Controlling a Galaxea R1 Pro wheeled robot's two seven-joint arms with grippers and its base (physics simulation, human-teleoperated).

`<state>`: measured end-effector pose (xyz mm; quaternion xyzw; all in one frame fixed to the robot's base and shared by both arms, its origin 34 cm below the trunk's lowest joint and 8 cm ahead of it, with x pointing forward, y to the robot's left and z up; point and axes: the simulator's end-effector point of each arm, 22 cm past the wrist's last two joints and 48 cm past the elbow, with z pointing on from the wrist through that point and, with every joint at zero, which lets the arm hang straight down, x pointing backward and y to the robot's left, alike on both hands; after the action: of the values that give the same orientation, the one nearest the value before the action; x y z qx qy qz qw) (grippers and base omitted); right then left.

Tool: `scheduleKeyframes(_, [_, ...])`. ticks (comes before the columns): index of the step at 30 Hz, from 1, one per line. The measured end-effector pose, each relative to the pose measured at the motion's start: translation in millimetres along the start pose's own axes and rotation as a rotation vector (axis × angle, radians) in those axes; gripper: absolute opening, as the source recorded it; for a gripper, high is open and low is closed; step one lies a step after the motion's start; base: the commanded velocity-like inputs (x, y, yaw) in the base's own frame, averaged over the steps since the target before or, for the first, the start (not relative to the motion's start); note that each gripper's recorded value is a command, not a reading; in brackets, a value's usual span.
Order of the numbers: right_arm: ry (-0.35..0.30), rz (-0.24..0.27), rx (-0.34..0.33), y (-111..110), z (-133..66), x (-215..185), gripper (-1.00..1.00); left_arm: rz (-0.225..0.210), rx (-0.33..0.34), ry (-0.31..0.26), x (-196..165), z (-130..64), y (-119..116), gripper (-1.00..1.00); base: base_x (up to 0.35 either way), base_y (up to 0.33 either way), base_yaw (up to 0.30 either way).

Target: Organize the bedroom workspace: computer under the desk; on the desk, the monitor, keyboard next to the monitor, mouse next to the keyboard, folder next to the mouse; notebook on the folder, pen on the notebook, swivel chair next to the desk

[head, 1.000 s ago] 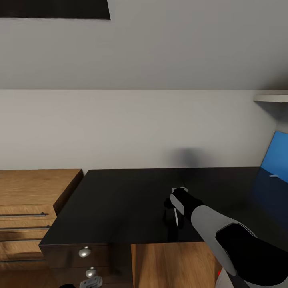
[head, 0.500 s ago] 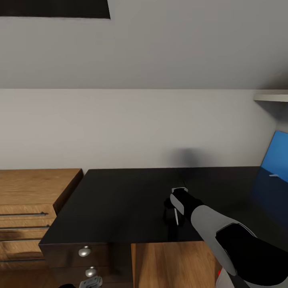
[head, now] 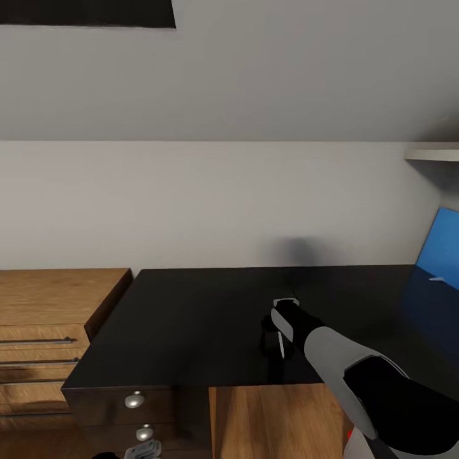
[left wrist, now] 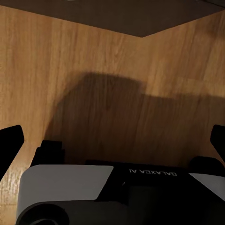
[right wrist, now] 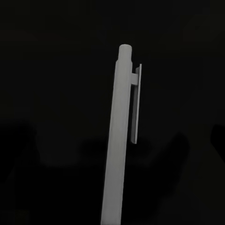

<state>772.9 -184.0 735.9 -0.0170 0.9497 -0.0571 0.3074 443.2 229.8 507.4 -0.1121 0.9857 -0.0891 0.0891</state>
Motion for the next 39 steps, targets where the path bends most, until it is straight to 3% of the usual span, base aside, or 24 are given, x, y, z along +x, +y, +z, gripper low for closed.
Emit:
scheduleKeyframes(31, [0.006,0.016,-0.01,-1.7,0.5,0.7,1.0,-0.004,-0.004,0.0,-0.7,-0.4,4.1,1.0,0.0,0.0,0.0])
scheduleKeyframes(39, [0.021,0.072,-0.034,-4.2,2.0,3.4,1.0,-0.004,-0.003,0.0,-0.7,-0.5,4.2,1.0,0.0,0.0,0.0])
